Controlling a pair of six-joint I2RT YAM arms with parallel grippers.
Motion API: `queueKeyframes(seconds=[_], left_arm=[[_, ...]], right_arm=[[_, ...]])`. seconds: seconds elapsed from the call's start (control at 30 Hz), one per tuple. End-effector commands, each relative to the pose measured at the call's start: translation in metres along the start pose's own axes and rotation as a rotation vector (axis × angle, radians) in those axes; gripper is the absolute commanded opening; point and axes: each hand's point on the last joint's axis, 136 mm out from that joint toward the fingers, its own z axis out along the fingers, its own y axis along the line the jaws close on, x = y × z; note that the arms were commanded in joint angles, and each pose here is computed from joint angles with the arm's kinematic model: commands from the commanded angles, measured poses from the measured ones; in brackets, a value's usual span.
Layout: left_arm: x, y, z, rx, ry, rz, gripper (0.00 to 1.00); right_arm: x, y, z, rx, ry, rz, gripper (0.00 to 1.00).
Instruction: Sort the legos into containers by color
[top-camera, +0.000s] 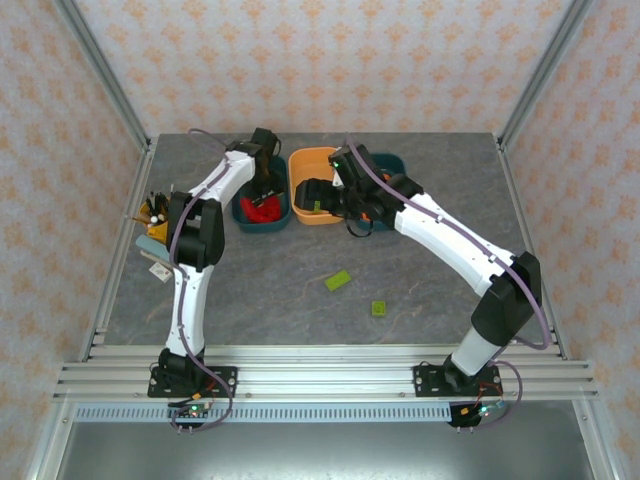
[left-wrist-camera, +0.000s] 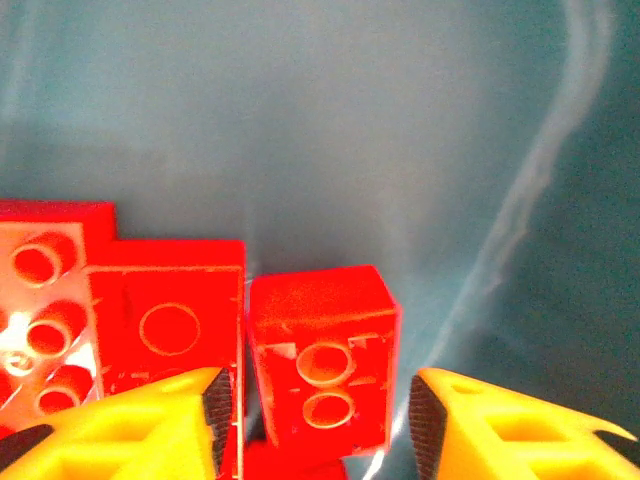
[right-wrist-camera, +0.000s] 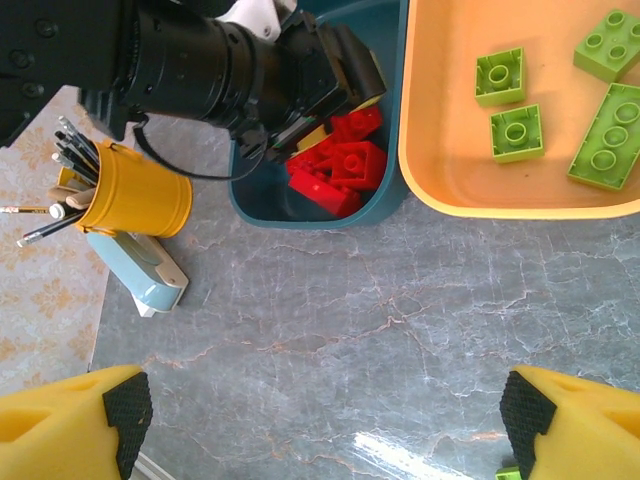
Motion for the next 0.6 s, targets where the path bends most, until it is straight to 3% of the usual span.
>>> queueKeyframes(seconds=[0.0,0.17,0.3,0.43,0.57], left_arm=[[-0.014,0.020,-0.042,-0.066,-0.097,-0.013,0.59],[-0.017,0.012,-0.083,-0.013,-0.171,-0.005,0.71],[-0.006,0.005,-0.124,0.037,-0.219,0.015,0.73],[0.024,-0.005,-0.163,0.118,-0.247,0.094,0.76],[0.075,-0.007,-0.185,0.191,-0.235,0.228,0.79]], right_arm=[[-0.009,0.001,-0.008,0.012,-0.028,-0.006,0.92],[-0.005,-0.016,-0.018,0.086,-0.050,-0.017,0.91],[0.009,-0.046,-0.028,0.207,-0.038,-0.012,0.89],[0.037,-0.083,-0.038,0.352,0.023,0.045,0.83],[0.077,-0.116,-0.039,0.482,0.115,0.186,0.79]])
